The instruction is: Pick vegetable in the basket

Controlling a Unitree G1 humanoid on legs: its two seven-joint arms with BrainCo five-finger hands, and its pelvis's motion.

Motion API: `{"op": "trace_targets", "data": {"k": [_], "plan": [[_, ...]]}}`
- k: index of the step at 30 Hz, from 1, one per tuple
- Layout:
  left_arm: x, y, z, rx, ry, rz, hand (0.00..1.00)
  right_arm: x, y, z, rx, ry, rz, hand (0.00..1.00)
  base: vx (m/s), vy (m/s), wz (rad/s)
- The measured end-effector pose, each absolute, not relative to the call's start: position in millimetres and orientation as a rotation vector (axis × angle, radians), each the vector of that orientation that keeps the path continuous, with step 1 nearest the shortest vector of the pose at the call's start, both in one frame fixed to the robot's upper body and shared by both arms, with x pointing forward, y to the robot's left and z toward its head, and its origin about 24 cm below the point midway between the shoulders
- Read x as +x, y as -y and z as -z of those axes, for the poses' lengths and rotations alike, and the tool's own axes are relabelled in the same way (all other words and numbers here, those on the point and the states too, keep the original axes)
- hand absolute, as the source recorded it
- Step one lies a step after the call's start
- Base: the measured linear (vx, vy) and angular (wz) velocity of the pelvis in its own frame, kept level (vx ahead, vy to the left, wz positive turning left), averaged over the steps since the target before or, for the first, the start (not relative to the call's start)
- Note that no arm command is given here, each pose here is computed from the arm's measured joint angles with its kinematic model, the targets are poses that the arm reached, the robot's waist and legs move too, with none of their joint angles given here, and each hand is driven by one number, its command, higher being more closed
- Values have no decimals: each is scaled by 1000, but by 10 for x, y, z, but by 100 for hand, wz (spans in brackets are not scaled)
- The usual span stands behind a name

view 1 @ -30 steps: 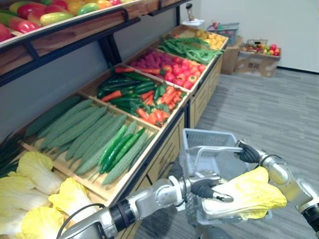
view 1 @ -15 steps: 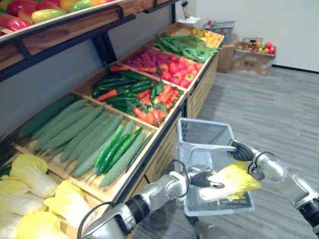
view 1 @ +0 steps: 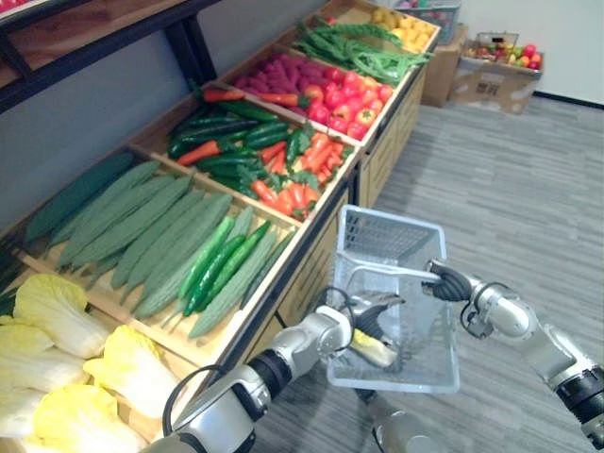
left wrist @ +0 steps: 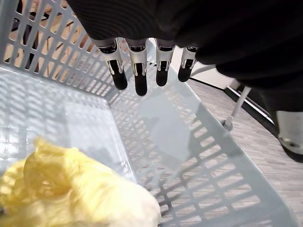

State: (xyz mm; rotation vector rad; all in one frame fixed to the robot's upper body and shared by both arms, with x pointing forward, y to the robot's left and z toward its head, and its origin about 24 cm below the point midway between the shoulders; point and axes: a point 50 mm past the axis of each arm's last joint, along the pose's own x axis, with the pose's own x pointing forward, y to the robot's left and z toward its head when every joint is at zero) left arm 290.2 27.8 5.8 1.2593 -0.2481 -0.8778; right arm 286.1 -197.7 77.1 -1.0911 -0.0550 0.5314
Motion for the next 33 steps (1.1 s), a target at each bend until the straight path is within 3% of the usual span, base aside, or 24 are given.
{"op": "trace_targets", "data": {"k": [6,8,15,19,22,26,33], "plan": [[2919,-256,-224,1253,321,850,0,2895,2067,-730,-1028,19,-452,100,40,31,37],[2880,-187,-455,1212,436,832,0,2896,2163,-666,-997,-27,-401,100,11,21,46],[2589,-174,-930,838,586,813,0,2754,2529,-261,-938,-263,-228,100,-2,10,49],[2369,-291,-1117,598,613,783,0,2474,2861,77,-840,-454,-24,100,-8,-21,67],[2260,-464,-1178,525,615,735,0,2224,3037,289,-766,-565,93,100,-10,-45,79],[2204,-987,-1195,466,548,487,0,1808,3243,615,-673,-743,237,100,1,-55,77],[2136,-1558,-1468,417,627,52,0,941,3354,1122,-508,-1077,425,100,12,-54,96]]}}
